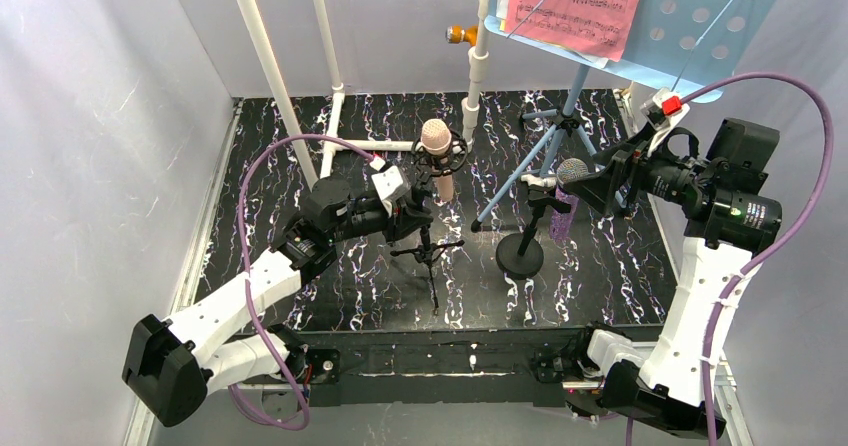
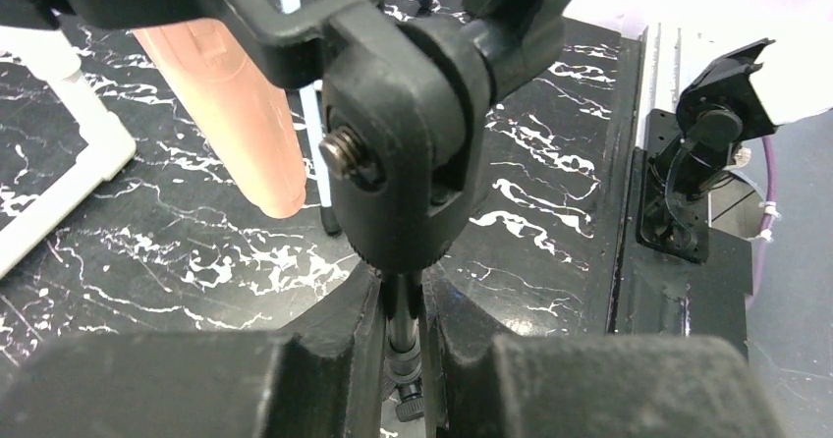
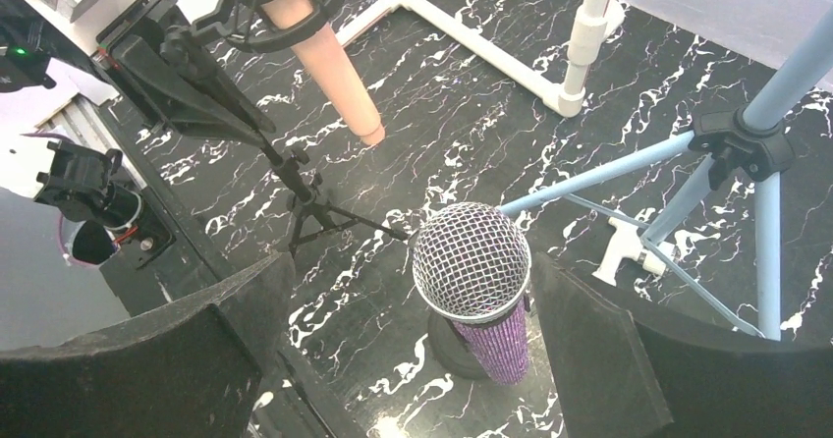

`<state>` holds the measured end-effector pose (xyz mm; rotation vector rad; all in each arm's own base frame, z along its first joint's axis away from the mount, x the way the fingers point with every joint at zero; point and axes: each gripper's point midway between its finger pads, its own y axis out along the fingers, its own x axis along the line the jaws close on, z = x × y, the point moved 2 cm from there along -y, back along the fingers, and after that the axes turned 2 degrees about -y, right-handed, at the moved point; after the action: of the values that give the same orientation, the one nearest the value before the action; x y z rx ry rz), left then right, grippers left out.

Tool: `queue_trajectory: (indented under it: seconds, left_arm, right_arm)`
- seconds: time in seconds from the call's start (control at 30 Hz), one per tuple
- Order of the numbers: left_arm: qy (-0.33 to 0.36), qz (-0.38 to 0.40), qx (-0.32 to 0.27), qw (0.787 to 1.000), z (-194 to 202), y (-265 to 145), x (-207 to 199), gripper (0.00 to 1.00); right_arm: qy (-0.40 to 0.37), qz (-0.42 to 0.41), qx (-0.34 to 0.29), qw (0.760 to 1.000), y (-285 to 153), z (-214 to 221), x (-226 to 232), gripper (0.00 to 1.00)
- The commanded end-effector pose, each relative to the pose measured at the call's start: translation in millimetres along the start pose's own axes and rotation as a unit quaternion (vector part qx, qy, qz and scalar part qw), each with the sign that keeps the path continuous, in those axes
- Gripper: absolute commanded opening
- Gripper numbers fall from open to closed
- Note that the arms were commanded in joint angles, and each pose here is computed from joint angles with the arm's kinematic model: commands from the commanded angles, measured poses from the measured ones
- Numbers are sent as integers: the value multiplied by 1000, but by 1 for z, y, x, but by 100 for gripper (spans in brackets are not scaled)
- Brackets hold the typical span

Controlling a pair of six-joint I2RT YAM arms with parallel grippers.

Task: Pack up the instrument practice props
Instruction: Move the microphone stand with the microphone to the center of the board.

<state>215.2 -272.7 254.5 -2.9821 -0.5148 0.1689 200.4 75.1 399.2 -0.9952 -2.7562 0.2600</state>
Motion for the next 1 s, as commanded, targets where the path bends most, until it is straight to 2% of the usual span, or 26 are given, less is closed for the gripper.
queue_trajectory:
  seconds: [0.0, 0.07, 0.13, 0.33, 0.7, 0.97]
  left_arm:
    - [18, -38, -62, 997, -38, -8, 7, 0]
    - [5, -64, -68, 996, -41, -10, 12, 0]
    - [0, -122, -79, 989, -46, -14, 24, 0]
    - [8, -216, -100, 971, -52, -25, 28, 0]
    - [-23, -278, -85, 956, -37, -15, 30, 0]
    - [-26, -292, -83, 952, -35, -15, 32, 0]
  right_arm:
    - [-18, -13, -12, 1000, 0, -4, 2, 100]
    - [-19, -14, -12, 1000, 1, -3, 2, 100]
    - [-19, -14, -12, 1000, 1, -3, 1, 100]
    - [-21, -16, -11, 1000, 1, -1, 1, 100]
    - [-41, -14, -16, 999, -2, -11, 3, 100]
    - [-45, -26, -26, 998, -2, -21, 5, 100]
